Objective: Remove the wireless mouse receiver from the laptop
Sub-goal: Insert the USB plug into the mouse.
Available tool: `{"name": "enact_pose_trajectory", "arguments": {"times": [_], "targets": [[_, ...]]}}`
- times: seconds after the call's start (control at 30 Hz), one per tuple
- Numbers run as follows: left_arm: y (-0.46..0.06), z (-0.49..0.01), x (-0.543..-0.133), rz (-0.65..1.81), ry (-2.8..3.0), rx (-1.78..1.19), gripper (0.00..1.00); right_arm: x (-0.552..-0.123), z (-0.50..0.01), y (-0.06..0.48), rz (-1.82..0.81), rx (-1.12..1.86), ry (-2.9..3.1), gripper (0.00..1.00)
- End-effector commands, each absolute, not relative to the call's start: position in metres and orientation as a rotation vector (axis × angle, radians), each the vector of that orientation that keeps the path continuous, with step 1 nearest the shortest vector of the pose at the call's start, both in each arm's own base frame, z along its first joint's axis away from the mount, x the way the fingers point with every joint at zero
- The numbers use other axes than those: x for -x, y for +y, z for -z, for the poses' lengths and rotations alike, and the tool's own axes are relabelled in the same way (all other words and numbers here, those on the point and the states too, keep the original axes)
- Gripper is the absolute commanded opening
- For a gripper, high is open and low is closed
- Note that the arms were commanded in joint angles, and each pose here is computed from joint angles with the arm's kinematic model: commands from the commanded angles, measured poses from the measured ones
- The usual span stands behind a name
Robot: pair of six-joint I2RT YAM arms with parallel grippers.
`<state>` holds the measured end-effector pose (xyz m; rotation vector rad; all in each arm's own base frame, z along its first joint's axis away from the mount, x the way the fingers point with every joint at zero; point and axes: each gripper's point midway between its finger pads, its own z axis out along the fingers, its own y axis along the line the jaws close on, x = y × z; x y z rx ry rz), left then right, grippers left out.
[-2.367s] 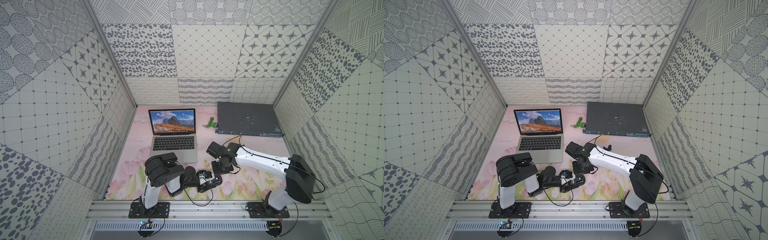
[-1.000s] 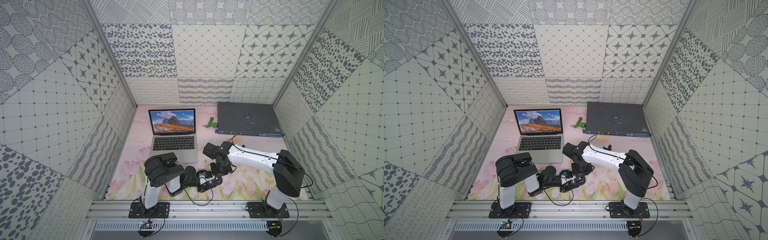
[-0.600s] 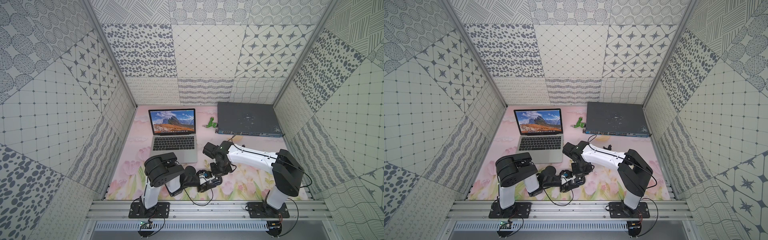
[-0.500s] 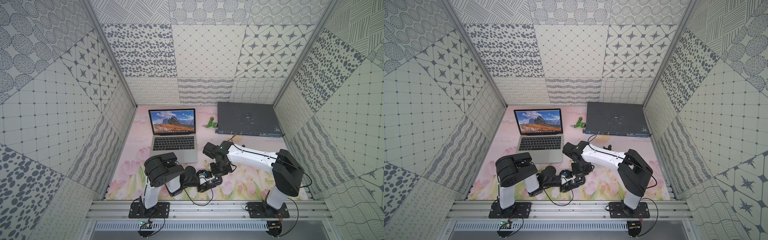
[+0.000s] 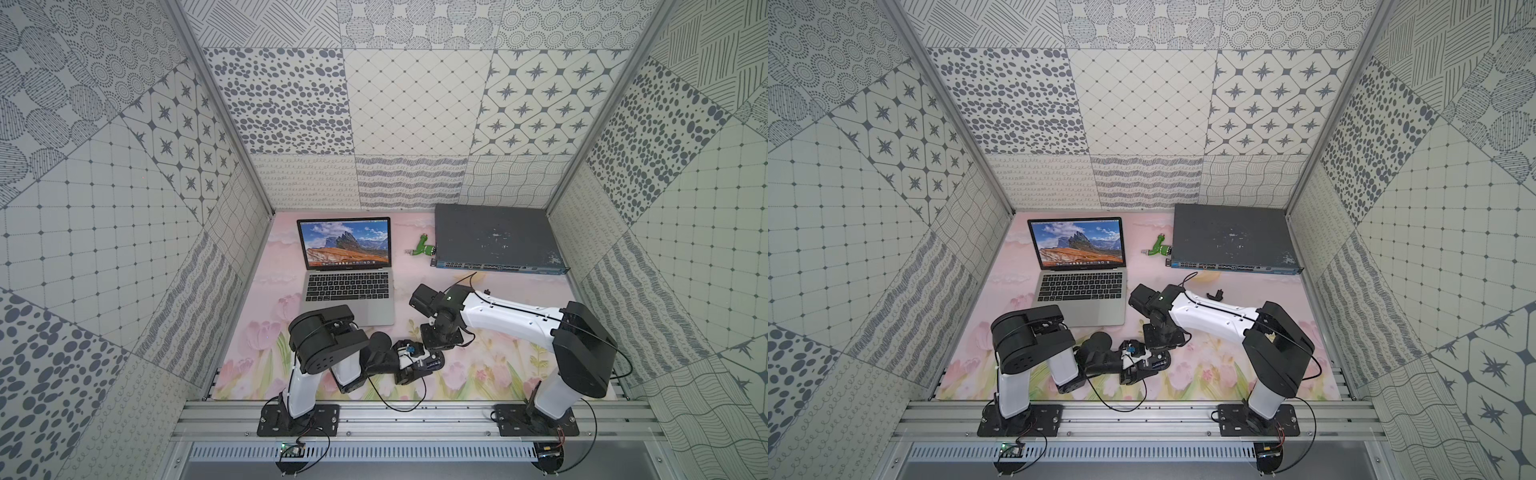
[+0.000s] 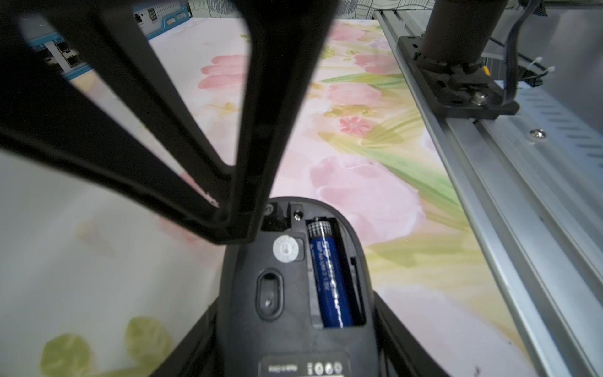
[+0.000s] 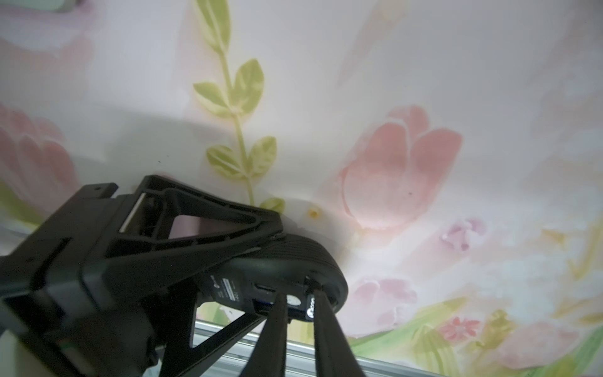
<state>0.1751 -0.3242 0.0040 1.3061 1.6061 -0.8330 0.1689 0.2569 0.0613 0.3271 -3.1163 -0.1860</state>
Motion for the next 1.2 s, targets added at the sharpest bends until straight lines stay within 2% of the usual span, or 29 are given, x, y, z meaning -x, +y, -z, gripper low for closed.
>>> {"name": "enact_pose_trajectory", "arguments": {"times": [0.0,0.43,1.17], "targets": [[-0.307,0.027,-0.170,0.799,1.768,-1.309,0.54,-0.178,-0.068,0.266,0.311,-0.284,-3.164,0.19],[-0.304,0.025,-0.170,0.816,1.763,-1.293,0.54,-0.178,-0.075,0.258,0.398,-0.270,-3.164,0.19],[-0.305,0.025,-0.169,0.829,1.759,-1.300,0.53,-0.172,-0.051,0.251,0.299,-0.246,-3.117,0.20]]}}
